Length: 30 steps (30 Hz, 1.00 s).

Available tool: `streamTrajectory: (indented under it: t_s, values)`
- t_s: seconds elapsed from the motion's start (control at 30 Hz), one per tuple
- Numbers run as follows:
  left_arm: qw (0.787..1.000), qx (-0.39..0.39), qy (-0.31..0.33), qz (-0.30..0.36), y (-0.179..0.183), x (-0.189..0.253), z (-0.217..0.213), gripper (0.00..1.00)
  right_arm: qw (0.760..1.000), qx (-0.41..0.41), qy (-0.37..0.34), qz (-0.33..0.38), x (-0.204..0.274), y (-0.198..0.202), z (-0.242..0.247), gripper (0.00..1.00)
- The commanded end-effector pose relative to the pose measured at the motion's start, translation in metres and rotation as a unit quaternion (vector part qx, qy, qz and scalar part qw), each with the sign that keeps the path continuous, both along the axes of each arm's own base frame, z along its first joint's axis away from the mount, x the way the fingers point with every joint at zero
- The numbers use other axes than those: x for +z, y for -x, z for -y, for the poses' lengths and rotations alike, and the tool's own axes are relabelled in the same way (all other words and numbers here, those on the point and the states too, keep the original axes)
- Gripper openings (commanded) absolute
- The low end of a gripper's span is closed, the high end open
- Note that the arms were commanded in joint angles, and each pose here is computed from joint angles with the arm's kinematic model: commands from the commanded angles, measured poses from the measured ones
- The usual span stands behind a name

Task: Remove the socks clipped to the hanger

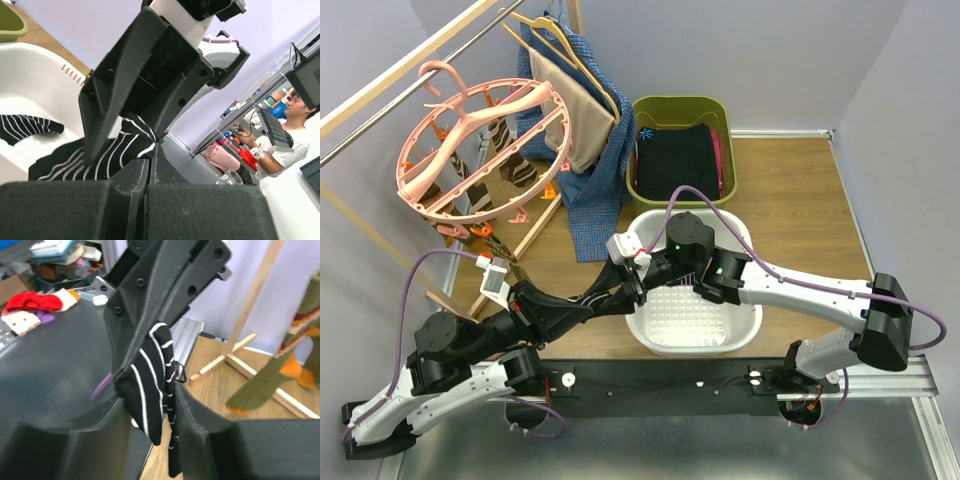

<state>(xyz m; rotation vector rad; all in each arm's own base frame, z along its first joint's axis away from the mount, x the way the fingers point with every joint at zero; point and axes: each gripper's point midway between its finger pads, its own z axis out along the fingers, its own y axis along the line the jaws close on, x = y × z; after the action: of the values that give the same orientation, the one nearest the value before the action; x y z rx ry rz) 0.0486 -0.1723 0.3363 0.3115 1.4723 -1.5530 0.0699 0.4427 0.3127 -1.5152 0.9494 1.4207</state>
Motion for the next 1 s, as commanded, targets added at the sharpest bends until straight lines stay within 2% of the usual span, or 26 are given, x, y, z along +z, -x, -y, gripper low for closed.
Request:
streamTrajectory:
  t_s: [0.0,0.03,0.07,0.1,0.13,0.2,0.23,0.33,0.43,0.47,0.53,0.57,0.63,0.67,0.73,0.77,0.87,0.93,0.97]
  values:
    - [1.0,-0.013,0.012,0.015,0.007,0.009,-0.004,0.0,1.0,0.028,0.004,-0.008,0.003,0.007,-0.004,0.21]
    - [1.0,-0.01,0.013,0.013,0.006,0.009,-0.004,0.0,1.0,0.028,0.009,-0.01,0.001,0.007,-0.005,0.14]
    - [1.0,-0.007,0.012,0.011,0.005,0.01,-0.005,0.05,0.999,0.028,0.019,-0.012,-0.003,0.007,-0.005,0.06]
    - [1.0,-0.002,0.012,0.008,0.004,0.01,-0.006,0.16,0.999,0.024,0.025,-0.015,-0.006,0.005,-0.006,0.01]
    - [1.0,0.001,0.013,0.005,0.003,0.011,-0.008,0.46,0.999,0.018,0.03,-0.017,-0.009,0.003,-0.007,0.01]
    - [1.0,0.022,0.016,-0.001,-0.002,0.013,-0.015,0.77,0.999,0.0,0.04,-0.019,-0.016,-0.002,-0.008,0.01]
    - [0.999,0.033,0.018,-0.006,-0.005,0.014,-0.017,0.87,0.999,-0.007,0.043,-0.018,-0.017,-0.005,-0.009,0.01]
    - [0.998,0.051,0.043,-0.007,-0.004,0.022,-0.035,0.86,0.996,-0.065,0.058,-0.017,-0.022,-0.023,-0.012,0.01]
    - [0.995,0.079,0.054,-0.026,-0.01,0.022,-0.05,0.87,0.968,-0.235,0.091,-0.02,-0.03,-0.081,-0.013,0.01]
    - [0.994,0.091,0.048,-0.037,-0.013,0.018,-0.054,0.87,0.932,-0.349,0.099,-0.016,-0.028,-0.122,-0.003,0.01]
    - [0.989,0.122,0.052,-0.068,-0.021,0.013,-0.064,0.87,0.889,-0.447,0.1,-0.004,-0.024,-0.157,0.01,0.01]
    - [0.987,0.131,0.042,-0.08,-0.023,0.007,-0.067,0.87,0.84,-0.531,0.109,0.007,-0.025,-0.185,0.03,0.01]
    - [0.985,0.144,0.04,-0.091,-0.027,0.004,-0.071,0.87,0.787,-0.606,0.112,0.015,-0.023,-0.209,0.052,0.01]
    - [0.984,0.147,0.037,-0.094,-0.028,0.002,-0.072,0.87,0.731,-0.671,0.121,0.02,-0.027,-0.227,0.077,0.01]
    - [0.983,0.151,0.039,-0.098,-0.029,0.002,-0.073,0.87,0.68,-0.723,0.122,0.012,-0.024,-0.241,0.099,0.01]
    - [0.982,0.153,0.038,-0.1,-0.03,0.001,-0.073,0.87,0.639,-0.758,0.133,0.008,-0.031,-0.245,0.119,0.01]
    - [0.981,0.157,0.036,-0.104,-0.031,-0.001,-0.073,0.86,0.565,-0.812,0.146,-0.022,-0.048,-0.251,0.157,0.01]
    - [0.981,0.157,0.035,-0.105,-0.032,-0.002,-0.072,0.86,0.547,-0.821,0.155,-0.051,-0.062,-0.251,0.178,0.01]
    - [0.981,0.159,0.036,-0.106,-0.032,-0.002,-0.072,0.86,0.556,-0.81,0.166,-0.086,-0.078,-0.247,0.179,0.01]
